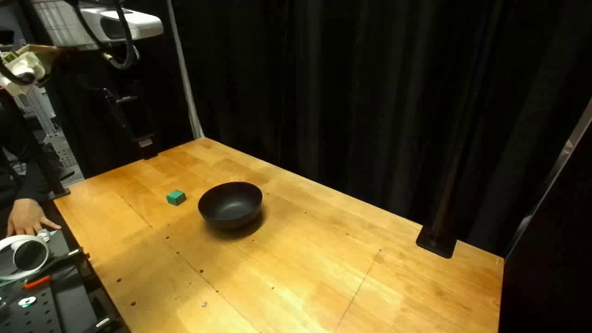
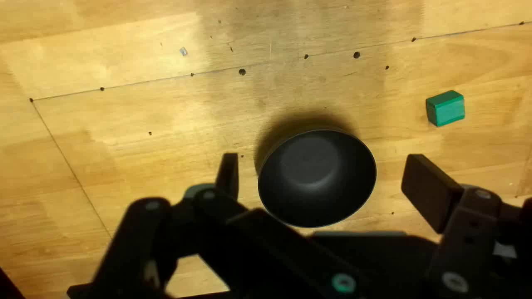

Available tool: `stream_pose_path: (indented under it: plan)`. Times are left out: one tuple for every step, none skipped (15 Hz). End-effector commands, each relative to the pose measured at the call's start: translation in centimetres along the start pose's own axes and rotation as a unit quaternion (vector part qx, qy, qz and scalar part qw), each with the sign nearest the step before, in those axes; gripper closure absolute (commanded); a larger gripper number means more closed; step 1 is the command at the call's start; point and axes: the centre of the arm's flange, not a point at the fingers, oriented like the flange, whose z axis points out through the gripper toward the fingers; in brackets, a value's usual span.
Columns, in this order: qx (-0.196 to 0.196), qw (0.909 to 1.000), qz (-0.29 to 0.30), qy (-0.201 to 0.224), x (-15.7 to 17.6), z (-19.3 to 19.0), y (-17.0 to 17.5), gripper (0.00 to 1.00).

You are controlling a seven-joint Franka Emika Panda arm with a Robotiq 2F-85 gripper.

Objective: Pick up the green block from the table and put it in the bowl.

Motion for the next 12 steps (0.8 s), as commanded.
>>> stream_pose_path:
  plan:
    - [0.000, 1.0000, 0.000, 0.001, 0.0, -0.1, 0.0, 0.00]
    - [0.000, 1.0000, 0.000, 0.002, 0.0, -0.2, 0.0, 0.00]
    - [0.005, 1.0000, 0.002, 0.000, 0.3, 0.0, -0.1, 0.00]
    - [0.007, 0.9999, -0.002, -0.014, 0.7, 0.9, -1.4, 0.00]
    - [0.011, 0.9995, -0.013, -0.028, 0.8, 1.8, -2.5, 0.00]
    - [0.008, 0.9988, -0.021, -0.045, 1.0, 3.2, -4.3, 0.00]
    - [0.013, 0.9979, -0.030, -0.056, 1.2, 4.4, -6.1, 0.00]
    - [0.022, 0.9968, -0.041, -0.065, 1.4, 5.7, -8.1, 0.00]
    - [0.028, 0.9958, -0.051, -0.071, 1.5, 6.8, -10.0, 0.00]
    - [0.039, 0.9945, -0.063, -0.074, 1.6, 8.2, -12.0, 0.00]
    - [0.047, 0.9937, -0.071, -0.073, 1.7, 9.6, -13.8, 0.00]
    - [0.055, 0.9927, -0.080, -0.072, 1.8, 10.8, -15.4, 0.00]
